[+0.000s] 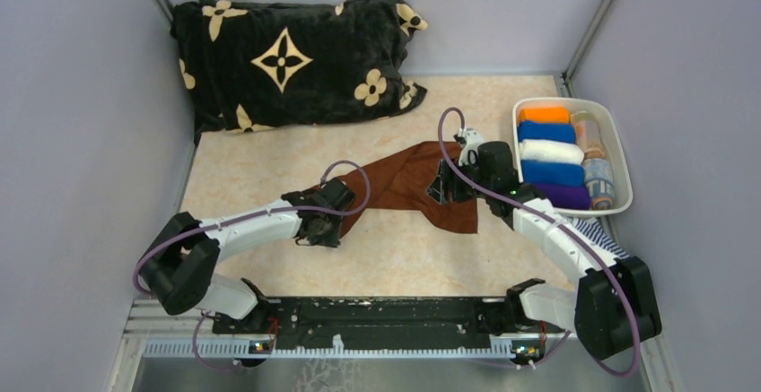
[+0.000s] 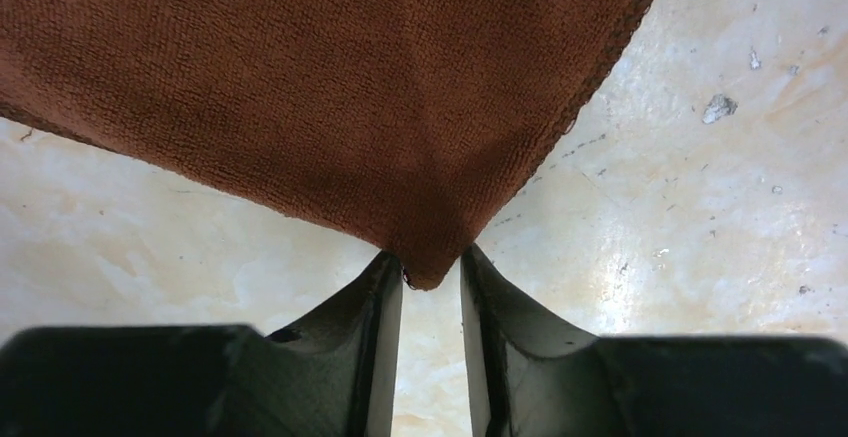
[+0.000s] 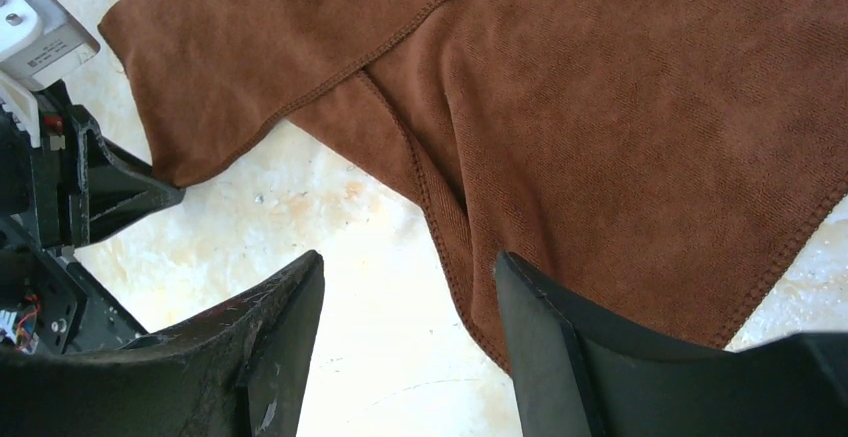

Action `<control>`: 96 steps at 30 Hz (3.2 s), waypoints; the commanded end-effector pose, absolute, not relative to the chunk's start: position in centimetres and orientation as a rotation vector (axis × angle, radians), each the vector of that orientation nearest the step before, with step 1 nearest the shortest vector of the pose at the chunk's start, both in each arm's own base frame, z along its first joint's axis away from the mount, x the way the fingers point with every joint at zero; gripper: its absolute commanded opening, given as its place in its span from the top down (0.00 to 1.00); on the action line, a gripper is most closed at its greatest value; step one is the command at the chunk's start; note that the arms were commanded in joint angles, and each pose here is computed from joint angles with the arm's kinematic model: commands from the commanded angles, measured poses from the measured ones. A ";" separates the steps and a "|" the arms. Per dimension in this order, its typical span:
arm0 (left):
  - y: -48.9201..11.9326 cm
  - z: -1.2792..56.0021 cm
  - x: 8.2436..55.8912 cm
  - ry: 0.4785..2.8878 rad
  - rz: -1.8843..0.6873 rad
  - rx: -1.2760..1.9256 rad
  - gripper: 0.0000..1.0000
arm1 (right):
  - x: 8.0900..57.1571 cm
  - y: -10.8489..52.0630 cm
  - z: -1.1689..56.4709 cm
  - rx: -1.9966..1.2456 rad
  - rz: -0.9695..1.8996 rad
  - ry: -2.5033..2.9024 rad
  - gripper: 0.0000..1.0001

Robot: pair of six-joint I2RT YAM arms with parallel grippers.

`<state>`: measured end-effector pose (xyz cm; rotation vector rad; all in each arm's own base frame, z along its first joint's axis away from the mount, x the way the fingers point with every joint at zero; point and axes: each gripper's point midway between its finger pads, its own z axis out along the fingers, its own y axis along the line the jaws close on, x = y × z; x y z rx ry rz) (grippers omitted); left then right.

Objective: Roll the towels
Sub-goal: Flatten out the towel at the center of the board.

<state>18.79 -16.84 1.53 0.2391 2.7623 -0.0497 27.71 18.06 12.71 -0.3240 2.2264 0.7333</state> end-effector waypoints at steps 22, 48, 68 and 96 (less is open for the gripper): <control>-7.3 19.1 44.5 2.271 0.072 -0.079 0.97 | 27.1 20.1 11.4 -0.491 0.696 2.245 0.36; -6.6 4.8 38.6 2.665 -0.058 -0.240 0.68 | 27.8 22.0 9.3 -0.535 0.627 2.319 0.36; 3.6 2.2 26.3 2.820 0.131 -0.647 0.79 | 26.6 20.3 9.3 -0.433 0.586 2.326 0.36; -3.5 3.6 31.8 2.663 -0.200 -0.603 0.46 | 24.7 15.8 4.3 -0.203 0.253 2.567 0.28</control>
